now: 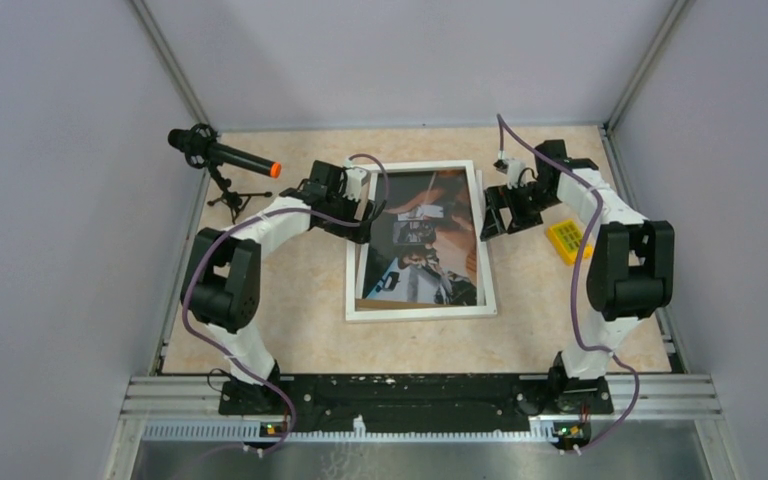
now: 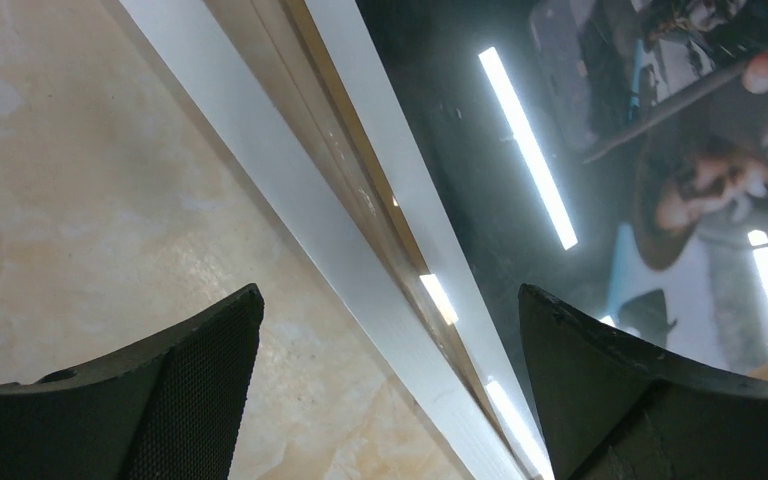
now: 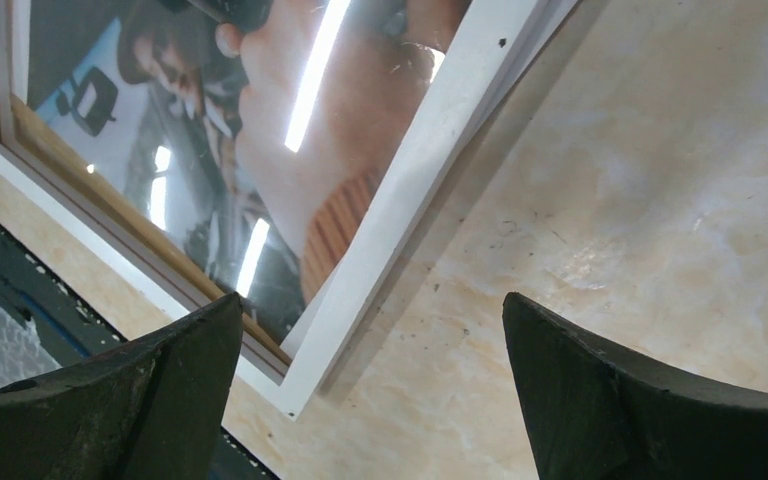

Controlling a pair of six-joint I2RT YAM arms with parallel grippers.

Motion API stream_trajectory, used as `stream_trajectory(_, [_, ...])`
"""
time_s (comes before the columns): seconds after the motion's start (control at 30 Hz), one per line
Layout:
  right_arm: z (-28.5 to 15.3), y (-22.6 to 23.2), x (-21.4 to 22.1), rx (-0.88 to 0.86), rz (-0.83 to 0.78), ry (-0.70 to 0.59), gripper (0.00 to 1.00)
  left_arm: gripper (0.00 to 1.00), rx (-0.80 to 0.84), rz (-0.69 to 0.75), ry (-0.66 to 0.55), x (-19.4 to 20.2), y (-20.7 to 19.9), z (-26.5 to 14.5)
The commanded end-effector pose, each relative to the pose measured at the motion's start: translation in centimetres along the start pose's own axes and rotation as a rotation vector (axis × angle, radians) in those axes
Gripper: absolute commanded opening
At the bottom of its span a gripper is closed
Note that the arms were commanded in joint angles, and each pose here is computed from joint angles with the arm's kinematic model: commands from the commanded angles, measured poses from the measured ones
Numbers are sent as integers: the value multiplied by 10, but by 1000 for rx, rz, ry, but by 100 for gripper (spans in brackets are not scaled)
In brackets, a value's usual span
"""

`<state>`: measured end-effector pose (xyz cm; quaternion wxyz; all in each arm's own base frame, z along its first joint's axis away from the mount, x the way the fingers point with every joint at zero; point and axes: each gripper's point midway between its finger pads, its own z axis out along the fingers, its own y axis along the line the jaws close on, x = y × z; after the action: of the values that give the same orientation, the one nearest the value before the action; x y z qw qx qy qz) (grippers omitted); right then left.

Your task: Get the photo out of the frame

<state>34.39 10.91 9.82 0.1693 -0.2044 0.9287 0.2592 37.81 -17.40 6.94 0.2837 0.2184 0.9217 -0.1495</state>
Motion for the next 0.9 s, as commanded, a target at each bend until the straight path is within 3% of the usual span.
stream_trajectory(0.0, [-12, 16, 2, -43, 20, -16, 99, 99, -36, -36, -100, -40, 13, 10])
stream_trajectory(0.13, [-17, 11, 14, -40, 42, -1, 99, 99, 27, -75, -75, -40, 11, 31])
stream_trajectory(0.47, [-46, -15, 20, -20, 100, -33, 99, 97, 268, 41, -22, -51, -10, 78])
stream_trajectory(0.67, [-31, -4, 54, -87, 156, 41, 99, 85, 394, 84, 25, -46, -21, 101])
stream_trajectory(0.87, [-5, -6, 83, -143, 246, 141, 98, 83, 401, 143, 33, -46, -17, 113])
